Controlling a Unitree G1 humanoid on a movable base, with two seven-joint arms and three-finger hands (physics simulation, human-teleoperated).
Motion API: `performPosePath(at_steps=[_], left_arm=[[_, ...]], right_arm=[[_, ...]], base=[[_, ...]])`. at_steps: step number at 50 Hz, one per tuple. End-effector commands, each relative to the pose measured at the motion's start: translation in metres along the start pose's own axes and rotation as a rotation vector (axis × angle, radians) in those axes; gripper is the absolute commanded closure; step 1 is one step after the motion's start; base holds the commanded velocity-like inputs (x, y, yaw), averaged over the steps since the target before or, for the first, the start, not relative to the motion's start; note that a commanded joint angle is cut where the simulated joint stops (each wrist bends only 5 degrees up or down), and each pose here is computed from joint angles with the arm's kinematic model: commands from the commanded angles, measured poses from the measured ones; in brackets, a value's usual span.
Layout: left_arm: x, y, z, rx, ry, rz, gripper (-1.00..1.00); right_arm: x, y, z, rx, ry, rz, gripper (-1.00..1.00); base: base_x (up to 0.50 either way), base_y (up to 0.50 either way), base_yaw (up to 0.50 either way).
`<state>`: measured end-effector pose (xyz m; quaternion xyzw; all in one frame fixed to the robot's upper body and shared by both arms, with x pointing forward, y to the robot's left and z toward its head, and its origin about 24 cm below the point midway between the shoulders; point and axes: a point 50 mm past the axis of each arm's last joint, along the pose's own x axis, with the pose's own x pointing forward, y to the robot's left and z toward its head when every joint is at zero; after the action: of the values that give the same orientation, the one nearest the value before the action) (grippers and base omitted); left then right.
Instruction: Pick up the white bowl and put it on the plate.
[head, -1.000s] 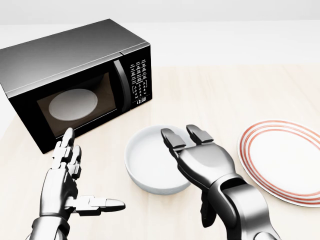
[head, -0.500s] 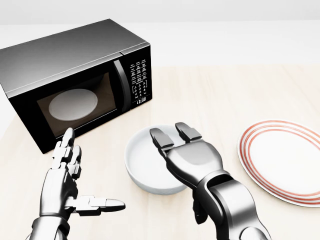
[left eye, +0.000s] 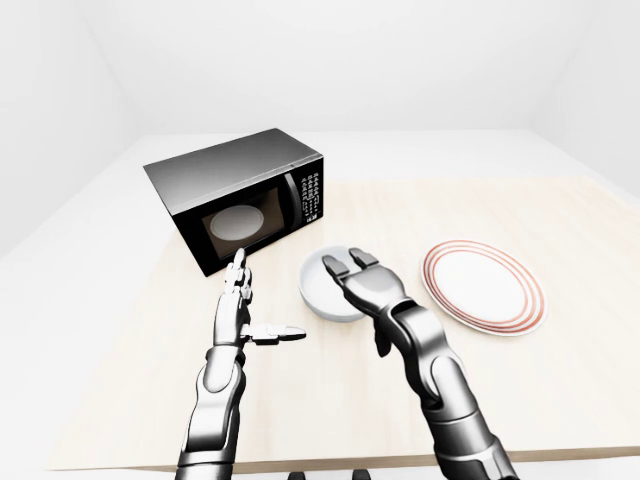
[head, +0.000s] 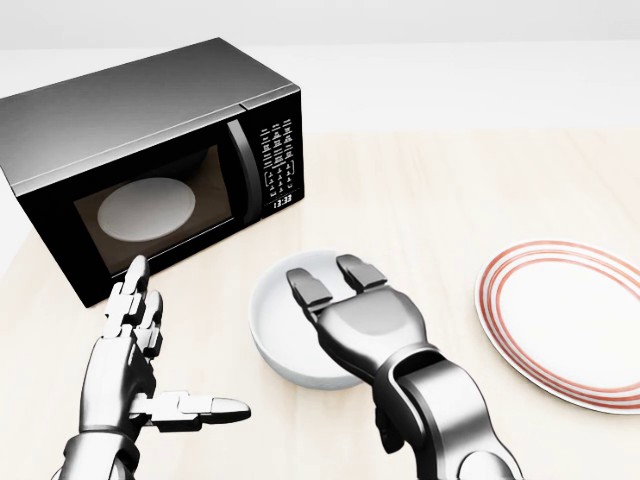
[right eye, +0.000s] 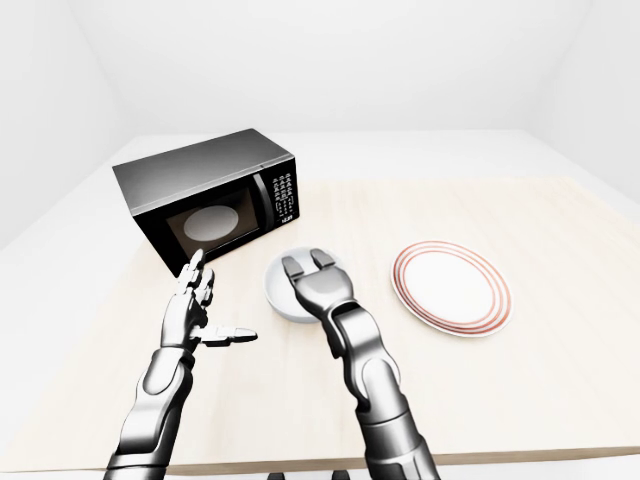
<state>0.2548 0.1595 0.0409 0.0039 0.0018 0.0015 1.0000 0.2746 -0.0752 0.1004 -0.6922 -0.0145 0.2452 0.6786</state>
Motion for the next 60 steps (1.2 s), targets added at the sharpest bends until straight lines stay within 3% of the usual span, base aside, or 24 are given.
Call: performPosePath(at_steps=[1,60], left_arm=[[0.000,0.000,0.000,0.000,0.000,0.000,-1.00],[0.000,0.000,0.000,0.000,0.000,0.000,-1.00]], right_arm=[[0.004,0.006,0.002,-0.005,-0.004,0.031,-1.00],[0.020,0.044,-0.005,-0.040,0.022,0.204,-1.00]], base=[[0.00,0.00,0.00],[0.00,0.00,0.00]])
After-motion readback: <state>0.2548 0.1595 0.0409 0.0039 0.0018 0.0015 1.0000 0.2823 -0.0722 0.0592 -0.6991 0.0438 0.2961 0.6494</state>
